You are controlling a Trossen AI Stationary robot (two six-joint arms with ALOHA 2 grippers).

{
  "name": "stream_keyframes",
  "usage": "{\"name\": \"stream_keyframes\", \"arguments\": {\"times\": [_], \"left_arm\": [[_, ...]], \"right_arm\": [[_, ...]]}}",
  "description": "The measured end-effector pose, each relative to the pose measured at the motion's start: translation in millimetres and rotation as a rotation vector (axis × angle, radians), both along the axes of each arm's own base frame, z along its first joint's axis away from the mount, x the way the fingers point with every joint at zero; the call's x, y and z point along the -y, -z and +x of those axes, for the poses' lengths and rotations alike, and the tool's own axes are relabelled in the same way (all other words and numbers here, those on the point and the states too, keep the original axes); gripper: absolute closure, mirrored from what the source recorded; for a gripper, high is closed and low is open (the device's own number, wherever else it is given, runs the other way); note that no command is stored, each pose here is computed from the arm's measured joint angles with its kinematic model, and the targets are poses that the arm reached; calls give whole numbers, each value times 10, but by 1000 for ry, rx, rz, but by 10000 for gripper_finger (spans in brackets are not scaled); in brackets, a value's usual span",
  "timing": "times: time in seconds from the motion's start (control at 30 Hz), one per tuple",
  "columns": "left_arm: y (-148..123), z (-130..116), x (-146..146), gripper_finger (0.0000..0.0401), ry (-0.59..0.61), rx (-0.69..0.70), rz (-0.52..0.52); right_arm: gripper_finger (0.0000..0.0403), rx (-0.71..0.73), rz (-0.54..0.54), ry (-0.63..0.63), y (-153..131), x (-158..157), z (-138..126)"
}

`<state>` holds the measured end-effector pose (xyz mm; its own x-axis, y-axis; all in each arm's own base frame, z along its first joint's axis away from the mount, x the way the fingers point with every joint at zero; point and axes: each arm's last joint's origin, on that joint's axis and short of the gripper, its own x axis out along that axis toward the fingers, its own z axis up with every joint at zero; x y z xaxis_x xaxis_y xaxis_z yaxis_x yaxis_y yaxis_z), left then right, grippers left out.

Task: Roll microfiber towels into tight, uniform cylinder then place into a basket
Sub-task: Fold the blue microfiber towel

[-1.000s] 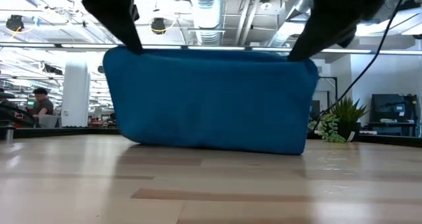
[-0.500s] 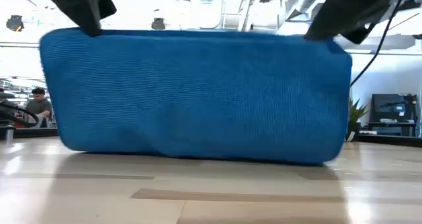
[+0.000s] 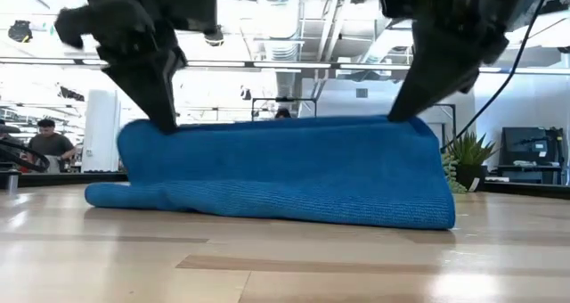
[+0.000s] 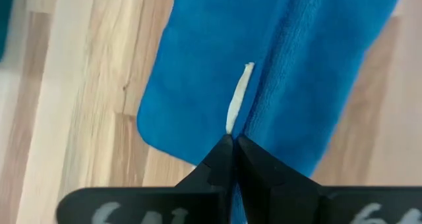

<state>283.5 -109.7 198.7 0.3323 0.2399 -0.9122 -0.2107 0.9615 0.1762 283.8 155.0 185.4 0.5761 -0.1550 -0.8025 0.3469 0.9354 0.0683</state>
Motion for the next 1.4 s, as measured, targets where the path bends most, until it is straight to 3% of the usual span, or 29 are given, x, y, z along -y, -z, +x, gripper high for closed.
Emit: {"name": "stream_keyframes", "arguments": {"times": [0.4,0.7,0.93,1.13,1.4], "left_arm": [[91,141,-277,397,-21,-36,53],[87,172,-296,397,26,-29,54],[88,187,-327,397,24,-26,50],[85,199,-380,392,20,-23,89],[87,207,-445,361,37,-42,105]], "right_arm": [[399,-51,-48,71,180,258,-11],[397,-142,-48,104,477,342,97],[393,-156,-35,111,512,368,115],[367,-164,-27,117,513,397,124],[299,-174,-23,130,519,446,134]]}}
